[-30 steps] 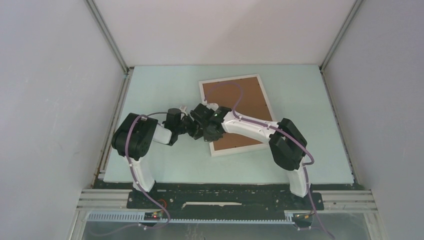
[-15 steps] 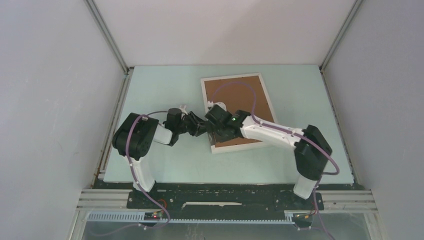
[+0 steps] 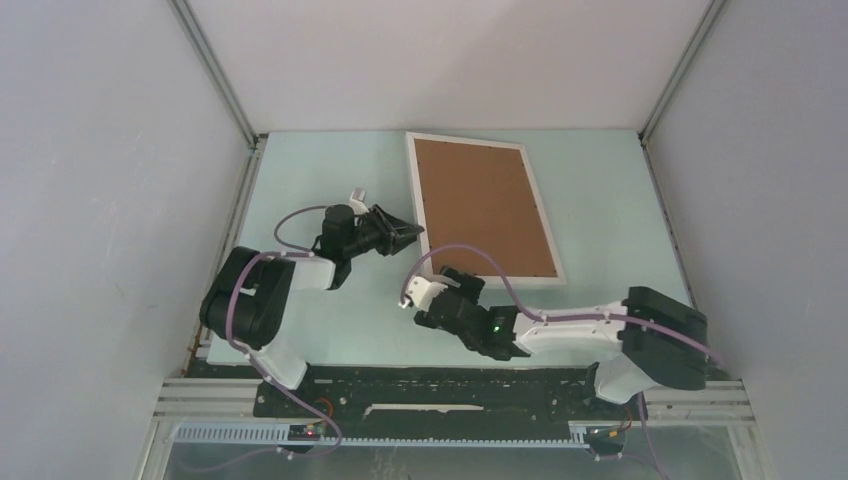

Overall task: Put the photo into the frame
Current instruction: Turn over the photo from the photo frame.

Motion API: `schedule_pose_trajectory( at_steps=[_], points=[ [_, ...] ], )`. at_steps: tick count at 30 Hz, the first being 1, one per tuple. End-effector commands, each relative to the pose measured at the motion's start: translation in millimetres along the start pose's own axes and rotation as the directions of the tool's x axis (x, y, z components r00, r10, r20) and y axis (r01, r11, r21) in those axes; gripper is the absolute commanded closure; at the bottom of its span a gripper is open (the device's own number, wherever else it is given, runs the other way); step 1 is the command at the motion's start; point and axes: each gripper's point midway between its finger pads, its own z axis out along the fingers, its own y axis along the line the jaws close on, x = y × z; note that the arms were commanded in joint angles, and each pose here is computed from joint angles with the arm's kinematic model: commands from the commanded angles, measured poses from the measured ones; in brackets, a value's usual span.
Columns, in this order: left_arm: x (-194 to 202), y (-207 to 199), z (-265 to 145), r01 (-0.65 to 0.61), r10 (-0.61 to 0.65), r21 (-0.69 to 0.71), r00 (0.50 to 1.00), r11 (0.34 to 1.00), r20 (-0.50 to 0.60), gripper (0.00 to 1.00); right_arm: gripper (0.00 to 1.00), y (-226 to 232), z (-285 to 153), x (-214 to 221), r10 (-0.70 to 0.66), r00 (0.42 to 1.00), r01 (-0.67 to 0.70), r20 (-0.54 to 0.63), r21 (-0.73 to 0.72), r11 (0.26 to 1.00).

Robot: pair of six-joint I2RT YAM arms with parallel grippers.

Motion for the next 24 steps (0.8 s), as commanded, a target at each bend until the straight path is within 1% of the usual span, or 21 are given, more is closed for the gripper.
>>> schedule_pose_trajectory(
  at_steps=[1, 4, 6, 10, 11, 13, 14, 16, 18, 20, 22, 24],
  points=[
    [1.9, -55.6, -13.8, -0.070, 0.071, 0.135, 0.997, 0.988, -0.002, 0.90, 0.10, -39.2, 11.2, -57.0, -0.143, 0.977, 0.089, 0.156, 0.307, 0.947],
    [1.3, -60.4, -14.9, -0.074, 0.074, 0.139, 0.997, 0.988, 0.000, 0.90, 0.11, -49.5, 19.0, -66.2, -0.201, 0.966, 0.112, 0.163, 0.440, 0.891],
    [2.6, -63.4, -14.4, -0.079, 0.080, 0.140, 0.997, 0.987, -0.003, 0.90, 0.11, -58.0, 22.6, -70.5, -0.214, 0.963, 0.099, 0.166, 0.518, 0.850],
    [3.0, -65.8, -16.5, -0.094, 0.095, 0.128, 0.996, 0.987, 0.001, 0.90, 0.12, -85.2, 11.1, -82.7, -0.227, 0.963, 0.066, 0.145, 0.692, 0.719],
    [2.9, -66.5, -17.6, -0.099, 0.099, 0.124, 0.995, 0.987, 0.002, 0.90, 0.14, -86.3, 9.4, -84.2, -0.226, 0.964, 0.063, 0.142, 0.703, 0.709],
    [2.5, -69.9, -19.2, -0.108, 0.108, 0.117, 0.994, 0.987, 0.005, 0.90, 0.21, -88.9, 5.9, -85.7, -0.193, 0.967, 0.024, 0.163, 0.702, 0.712],
    [1.5, -73.4, -20.4, -0.113, 0.113, 0.117, 0.994, 0.987, 0.010, 0.90, 0.25, -88.7, 6.3, -85.1, -0.169, 0.970, 0.003, 0.173, 0.690, 0.724],
    [0.1, -80.0, -23.5, -0.123, 0.122, 0.118, 0.992, 0.985, 0.020, 0.90, 0.37, -86.4, 8.9, -82.2, -0.125, 0.977, -0.019, 0.175, 0.649, 0.761],
    [-0.5, -88.3, -27.0, -0.130, 0.128, 0.126, 0.991, 0.983, 0.029, 0.90, 0.58, -87.1, 4.0, -86.4, -0.071, 0.975, -0.069, 0.209, 0.596, 0.800],
    [-1.0, -97.2, -31.6, -0.144, 0.141, 0.130, 0.989, 0.981, 0.035, 0.88, 0.78, -87.9, 1.1, -86.3, -0.035, 0.977, -0.092, 0.212, 0.557, 0.826],
    [-2.1, -105.4, -39.5, -0.171, 0.167, 0.109, 0.985, 0.979, 0.048, 0.82, 1.00, -92.5, -4.1, -89.4, 0.023, 0.970, -0.151, 0.241, 0.524, 0.838],
    [-3.9, -114.0, -49.9, -0.221, 0.217, 0.068, 0.974, 0.973, 0.061, 0.69, 1.00, -93.0, -12.8, -98.2, 0.072, 0.958, -0.198, 0.278, 0.457, 0.867]
  ],
)
